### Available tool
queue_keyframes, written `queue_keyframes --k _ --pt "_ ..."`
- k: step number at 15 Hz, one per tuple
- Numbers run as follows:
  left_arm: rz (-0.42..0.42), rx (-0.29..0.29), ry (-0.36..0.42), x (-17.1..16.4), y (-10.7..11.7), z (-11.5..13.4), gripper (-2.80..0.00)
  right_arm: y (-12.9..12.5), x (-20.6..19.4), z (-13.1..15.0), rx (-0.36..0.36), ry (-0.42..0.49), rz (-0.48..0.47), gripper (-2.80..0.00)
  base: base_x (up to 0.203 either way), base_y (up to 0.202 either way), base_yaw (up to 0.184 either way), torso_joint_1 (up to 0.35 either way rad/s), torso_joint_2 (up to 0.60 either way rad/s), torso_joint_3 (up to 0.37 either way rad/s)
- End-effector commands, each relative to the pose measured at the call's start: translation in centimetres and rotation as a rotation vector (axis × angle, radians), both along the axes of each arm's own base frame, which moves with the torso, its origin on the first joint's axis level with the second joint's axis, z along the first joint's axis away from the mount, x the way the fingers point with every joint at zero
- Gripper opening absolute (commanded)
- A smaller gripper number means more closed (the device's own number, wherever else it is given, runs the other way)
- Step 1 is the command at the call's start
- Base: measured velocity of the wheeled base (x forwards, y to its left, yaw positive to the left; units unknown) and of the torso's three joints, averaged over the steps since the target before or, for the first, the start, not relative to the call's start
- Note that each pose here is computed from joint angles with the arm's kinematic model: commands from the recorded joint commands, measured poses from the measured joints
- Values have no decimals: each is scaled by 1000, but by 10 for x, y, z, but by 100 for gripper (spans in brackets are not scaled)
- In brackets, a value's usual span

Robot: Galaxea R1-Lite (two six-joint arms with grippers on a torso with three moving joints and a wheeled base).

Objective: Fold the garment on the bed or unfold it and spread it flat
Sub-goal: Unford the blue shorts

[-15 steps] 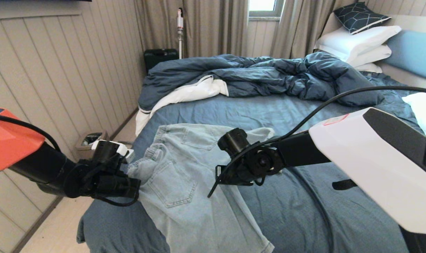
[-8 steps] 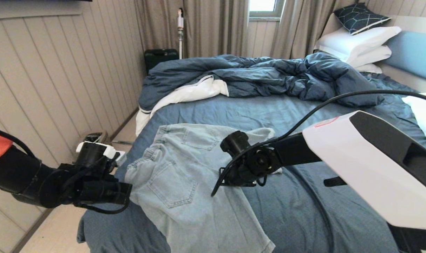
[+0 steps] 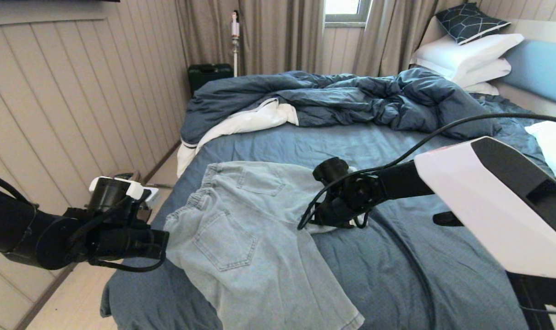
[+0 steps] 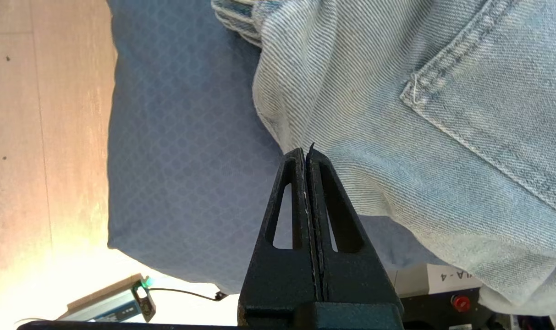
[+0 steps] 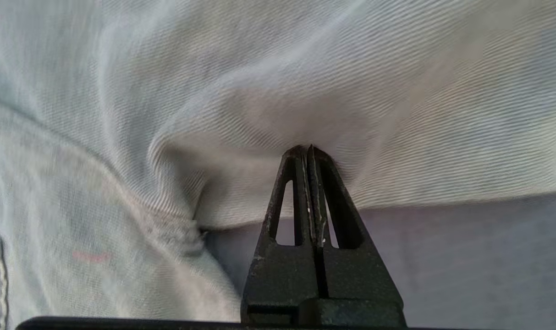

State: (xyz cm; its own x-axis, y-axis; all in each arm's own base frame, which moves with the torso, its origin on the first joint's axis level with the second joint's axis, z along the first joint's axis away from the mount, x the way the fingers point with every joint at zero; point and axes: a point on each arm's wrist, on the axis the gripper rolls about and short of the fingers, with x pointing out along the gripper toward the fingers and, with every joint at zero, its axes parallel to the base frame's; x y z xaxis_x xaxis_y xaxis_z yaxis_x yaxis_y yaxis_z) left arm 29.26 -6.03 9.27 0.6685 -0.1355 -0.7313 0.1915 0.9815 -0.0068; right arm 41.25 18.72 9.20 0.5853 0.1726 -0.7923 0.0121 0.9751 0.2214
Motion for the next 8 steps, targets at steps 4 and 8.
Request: queue_keyframes --k 4,8 --pt "10 -18 -37 1 0 9 -280 -18 7 15 14 -29 -45 -280 0 0 0 0 0 0" --pt "31 -66 -151 -19 5 52 -280 -26 -21 76 61 -135 -36 -280 0 0 0 0 0 0"
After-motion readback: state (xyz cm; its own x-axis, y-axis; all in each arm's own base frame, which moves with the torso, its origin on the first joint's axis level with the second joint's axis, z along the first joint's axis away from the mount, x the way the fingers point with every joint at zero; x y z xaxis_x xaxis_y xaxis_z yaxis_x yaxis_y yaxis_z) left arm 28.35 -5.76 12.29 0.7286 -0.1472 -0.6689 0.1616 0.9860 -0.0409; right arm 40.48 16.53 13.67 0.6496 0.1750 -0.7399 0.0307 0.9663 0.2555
